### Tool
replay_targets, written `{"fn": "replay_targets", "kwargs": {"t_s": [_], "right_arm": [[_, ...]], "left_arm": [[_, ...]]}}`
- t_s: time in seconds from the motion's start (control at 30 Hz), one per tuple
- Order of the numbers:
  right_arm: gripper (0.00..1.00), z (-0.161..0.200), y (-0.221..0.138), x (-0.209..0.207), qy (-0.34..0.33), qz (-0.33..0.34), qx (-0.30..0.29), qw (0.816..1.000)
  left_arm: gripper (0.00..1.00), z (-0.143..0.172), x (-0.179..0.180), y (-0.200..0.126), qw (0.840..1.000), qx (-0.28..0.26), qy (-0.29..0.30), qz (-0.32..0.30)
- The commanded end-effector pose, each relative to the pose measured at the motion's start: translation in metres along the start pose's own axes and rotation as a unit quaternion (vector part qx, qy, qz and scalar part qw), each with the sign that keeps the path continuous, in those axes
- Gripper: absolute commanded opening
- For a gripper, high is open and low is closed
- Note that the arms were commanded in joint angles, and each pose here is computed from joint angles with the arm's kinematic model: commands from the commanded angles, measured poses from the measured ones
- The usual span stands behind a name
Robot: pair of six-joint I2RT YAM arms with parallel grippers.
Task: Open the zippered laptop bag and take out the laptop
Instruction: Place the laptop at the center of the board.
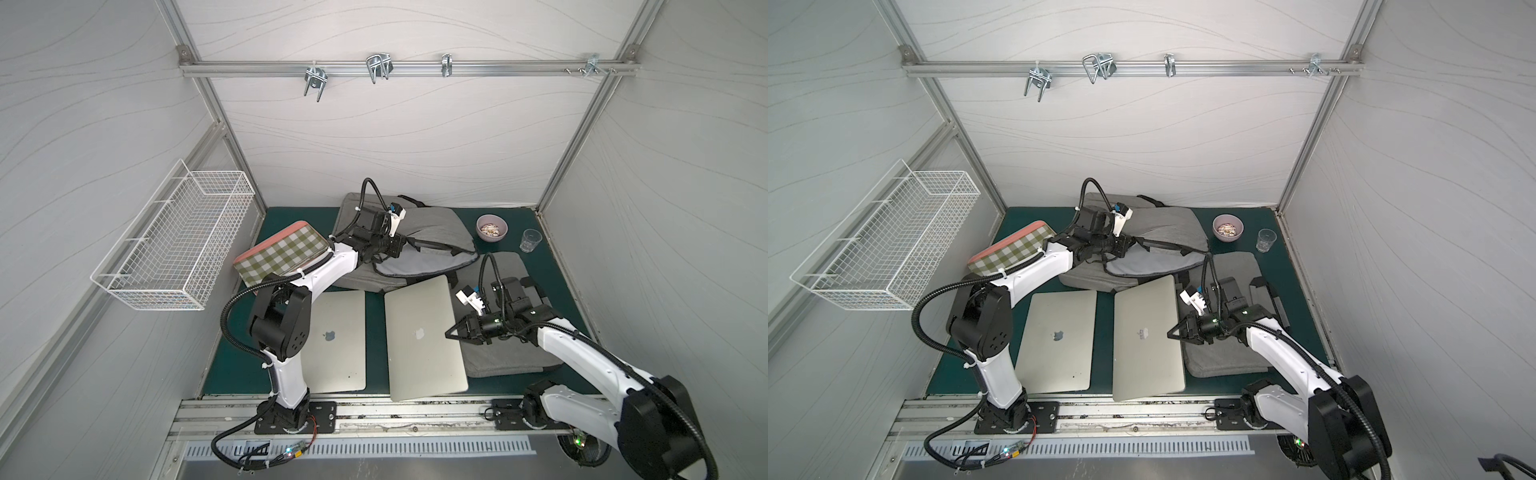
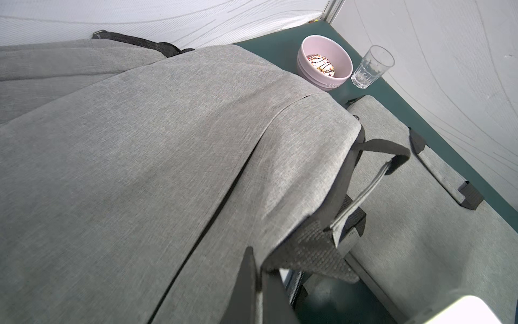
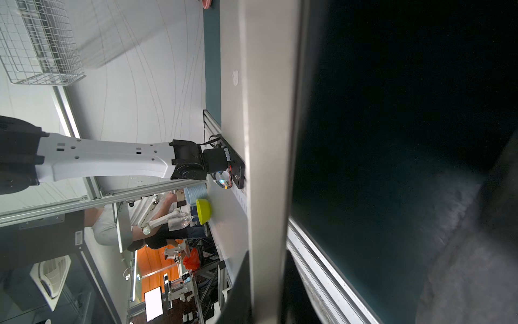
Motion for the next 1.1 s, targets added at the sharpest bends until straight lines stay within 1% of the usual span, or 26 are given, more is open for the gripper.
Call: {"fn": "replay_targets", "kwargs": {"t_s": [0.0, 0.23, 0.5, 0.63, 0.9, 1.07], "right_arm": [[0.00, -0.008, 0.005, 0.040, -0.083, -0.075, 0.009, 0.994], [0.00, -0.015, 0.024, 0.023, -0.059, -0.070, 0.009, 0.996], [0.00, -0.030, 0.038, 0.003, -0.033, -0.056, -0.020, 0.998], [0.00, -0.039, 0.044, 0.000, -0.026, -0.063, -0.033, 0.997], [0.00, -0.036, 0.057, -0.028, -0.015, -0.034, -0.028, 0.999], [0.00, -0.036, 0.059, -0.039, -0.013, -0.022, -0.036, 0.999]], "left_arm": [[0.00, -0.029, 0.005, -0.008, 0.999, -0.037, 0.013, -0.008], [0.00, -0.027, 0.004, -0.012, 0.999, -0.039, 0.010, -0.010], [0.00, -0.025, 0.002, -0.014, 0.999, -0.037, 0.007, -0.007], [0.00, -0.022, 0.001, -0.015, 0.999, -0.031, 0.009, -0.008], [0.00, -0.021, 0.001, -0.015, 1.000, -0.027, 0.009, -0.009], [0.00, -0.019, 0.000, -0.014, 1.000, -0.022, 0.008, -0.010]]}}
Point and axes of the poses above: each gripper's point midway between its finger pads, its own y axis out along the fingers, its own x axis along the line the jaws close on, z = x × y, the point moved 1 cm from there along -y, back along the fingers, and after that the axes turned 8 degrees about y, right-handed, at the moved point
